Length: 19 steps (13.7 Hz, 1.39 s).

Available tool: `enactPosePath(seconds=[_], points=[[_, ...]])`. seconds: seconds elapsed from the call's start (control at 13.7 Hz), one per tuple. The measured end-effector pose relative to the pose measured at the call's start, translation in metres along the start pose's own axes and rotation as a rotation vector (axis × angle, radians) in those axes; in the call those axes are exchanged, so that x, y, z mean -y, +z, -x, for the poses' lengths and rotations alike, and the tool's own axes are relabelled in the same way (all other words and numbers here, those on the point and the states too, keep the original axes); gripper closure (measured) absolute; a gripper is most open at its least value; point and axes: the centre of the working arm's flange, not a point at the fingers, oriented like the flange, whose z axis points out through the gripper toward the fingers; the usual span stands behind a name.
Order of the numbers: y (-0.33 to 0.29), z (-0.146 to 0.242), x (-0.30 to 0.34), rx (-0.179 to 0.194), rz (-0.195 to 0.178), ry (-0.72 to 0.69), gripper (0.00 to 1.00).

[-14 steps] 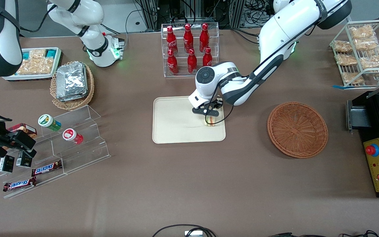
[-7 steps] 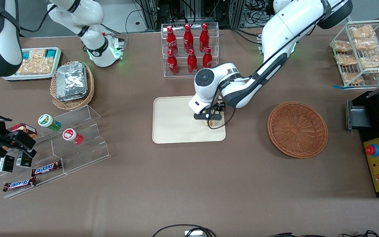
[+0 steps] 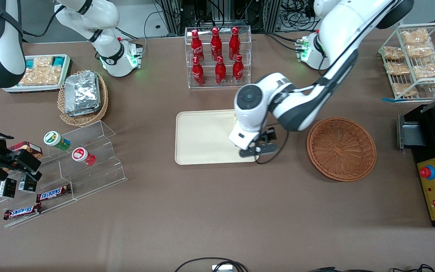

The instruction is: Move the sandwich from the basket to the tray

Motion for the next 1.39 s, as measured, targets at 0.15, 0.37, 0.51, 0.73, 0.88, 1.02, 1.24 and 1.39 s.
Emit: enactPosePath(seconds=[0.15,0.37,0.51,0.73,0.88,1.02,1.24,1.39], points=[[-0.018,-0.026,0.034,-0.024,-0.010,-0.075,0.00],[-0.040,-0.051,0.083,-0.004,-0.053,-0.176,0.00],[-0.051,-0.064,0.110,0.022,-0.039,-0.219,0.00],[-0.067,-0.075,0.153,0.090,-0.030,-0.168,0.00],[-0.078,-0.086,0.190,0.117,-0.030,-0.126,0.00],[-0.089,-0.092,0.230,0.151,-0.040,-0.081,0.00],[-0.108,-0.100,0.294,0.194,-0.011,-0.011,0.00],[-0.122,-0.099,0.334,0.219,0.005,0.032,0.00]])
